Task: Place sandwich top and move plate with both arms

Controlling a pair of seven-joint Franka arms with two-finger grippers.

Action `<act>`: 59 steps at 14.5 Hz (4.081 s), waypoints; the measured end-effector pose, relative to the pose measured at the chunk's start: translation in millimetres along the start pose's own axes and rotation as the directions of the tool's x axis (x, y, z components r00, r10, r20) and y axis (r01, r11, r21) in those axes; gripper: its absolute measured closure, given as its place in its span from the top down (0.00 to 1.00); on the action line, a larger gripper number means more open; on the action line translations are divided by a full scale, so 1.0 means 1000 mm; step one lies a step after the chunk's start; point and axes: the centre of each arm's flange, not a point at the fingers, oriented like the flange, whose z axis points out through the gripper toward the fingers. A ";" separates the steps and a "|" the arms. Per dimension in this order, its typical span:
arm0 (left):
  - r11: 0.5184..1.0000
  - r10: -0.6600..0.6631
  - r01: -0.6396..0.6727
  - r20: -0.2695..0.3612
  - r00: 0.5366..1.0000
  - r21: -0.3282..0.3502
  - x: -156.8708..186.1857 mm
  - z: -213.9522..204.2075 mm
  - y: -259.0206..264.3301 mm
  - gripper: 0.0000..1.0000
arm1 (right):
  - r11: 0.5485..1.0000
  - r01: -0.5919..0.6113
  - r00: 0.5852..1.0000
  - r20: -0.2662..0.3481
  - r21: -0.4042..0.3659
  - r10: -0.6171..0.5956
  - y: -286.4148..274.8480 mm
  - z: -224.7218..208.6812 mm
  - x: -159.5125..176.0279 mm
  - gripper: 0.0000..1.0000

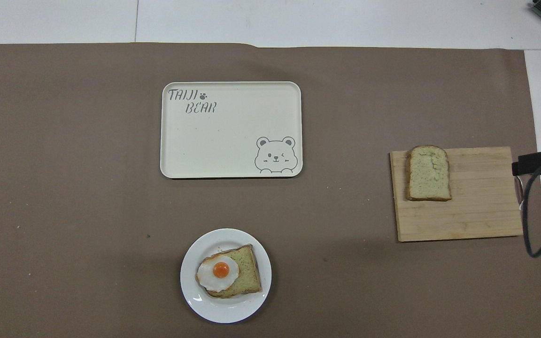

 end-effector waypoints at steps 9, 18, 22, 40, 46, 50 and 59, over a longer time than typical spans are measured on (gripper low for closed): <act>1.000 0.000 0.000 0.000 1.000 0.000 0.000 0.000 0.000 1.00 | 1.000 0.000 1.000 0.000 0.000 0.000 0.000 0.000 0.000 1.00; 1.000 0.000 0.000 0.000 1.000 0.000 0.000 0.000 0.000 1.00 | 1.000 0.000 1.000 0.001 0.000 0.000 0.000 0.000 0.000 1.00; 1.000 0.000 0.000 0.000 1.000 0.000 0.000 0.000 0.000 1.00 | 1.000 -0.001 1.000 0.002 0.000 0.001 0.000 0.001 0.000 1.00; 1.000 0.000 0.000 0.000 1.000 0.000 0.000 0.000 0.000 1.00 | 1.000 0.016 1.000 0.004 0.000 -0.016 0.001 0.002 0.000 1.00; 1.000 0.000 0.000 0.000 1.000 0.000 0.000 0.000 0.000 1.00 | 0.998 0.066 0.998 -0.001 -0.002 -0.066 -0.021 0.000 -0.001 1.00; 1.000 0.000 0.000 0.000 1.000 0.000 0.000 0.000 0.000 1.00 | 0.998 0.059 0.998 -0.013 -0.002 -0.059 -0.018 0.010 0.003 1.00; 1.000 0.000 0.000 0.000 1.000 0.000 0.000 0.000 0.000 1.00 | 0.999 0.039 0.996 -0.077 -0.003 -0.039 -0.013 0.143 0.073 1.00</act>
